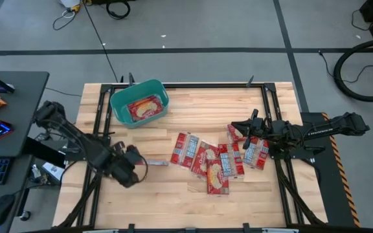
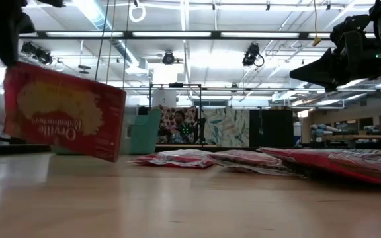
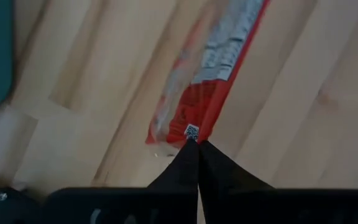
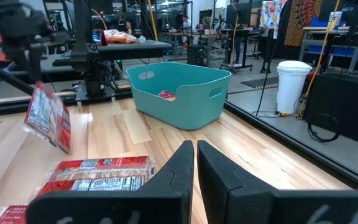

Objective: Sort popcorn bags into baskets
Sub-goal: Put the red popcorn bag into the green bin

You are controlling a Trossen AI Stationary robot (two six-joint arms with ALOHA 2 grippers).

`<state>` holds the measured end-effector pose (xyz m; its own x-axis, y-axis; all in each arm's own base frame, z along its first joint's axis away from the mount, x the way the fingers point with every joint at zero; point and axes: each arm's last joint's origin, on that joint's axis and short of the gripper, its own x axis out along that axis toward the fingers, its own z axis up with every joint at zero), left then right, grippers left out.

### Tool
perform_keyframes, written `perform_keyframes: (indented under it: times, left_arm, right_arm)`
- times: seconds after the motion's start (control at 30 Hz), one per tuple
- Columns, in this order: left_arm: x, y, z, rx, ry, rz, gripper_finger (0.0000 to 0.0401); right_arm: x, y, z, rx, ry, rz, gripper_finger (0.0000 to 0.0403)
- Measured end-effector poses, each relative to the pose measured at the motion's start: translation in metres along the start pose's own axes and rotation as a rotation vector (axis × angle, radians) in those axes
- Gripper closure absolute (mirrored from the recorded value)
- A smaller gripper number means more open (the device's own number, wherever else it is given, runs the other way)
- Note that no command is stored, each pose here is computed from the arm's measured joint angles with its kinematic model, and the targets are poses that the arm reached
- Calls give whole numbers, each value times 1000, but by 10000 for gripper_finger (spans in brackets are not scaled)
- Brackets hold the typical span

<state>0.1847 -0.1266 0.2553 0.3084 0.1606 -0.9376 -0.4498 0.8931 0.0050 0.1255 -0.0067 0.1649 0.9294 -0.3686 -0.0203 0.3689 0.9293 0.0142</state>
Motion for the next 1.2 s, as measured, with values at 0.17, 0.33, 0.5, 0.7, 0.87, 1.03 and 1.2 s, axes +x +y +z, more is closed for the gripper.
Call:
perform_keyframes:
  times: [0.17,0.33,0.5,0.7,0.87,1.03,1.2]
  left_arm:
    - [-14,20,9,-21,-40,-28,401]
    - [-22,36,17,-11,-71,-46,401]
    - [-20,44,25,26,-70,-23,401]
    - [-16,53,37,12,-39,-29,401]
    - [-24,61,50,-7,-56,-30,401]
    - [-39,74,63,-30,-72,9,401]
    - [-47,88,72,-53,-69,47,401]
  right_arm:
    - [0,0,0,0,0,0,377]
    - [0,0,0,0,0,0,377]
    - [0,0,0,0,-1,0,377]
    - [0,0,0,0,0,0,377]
    - [0,0,0,0,0,0,377]
    - [0,0,0,0,0,0,377]
    - [0,0,0,0,0,0,377]
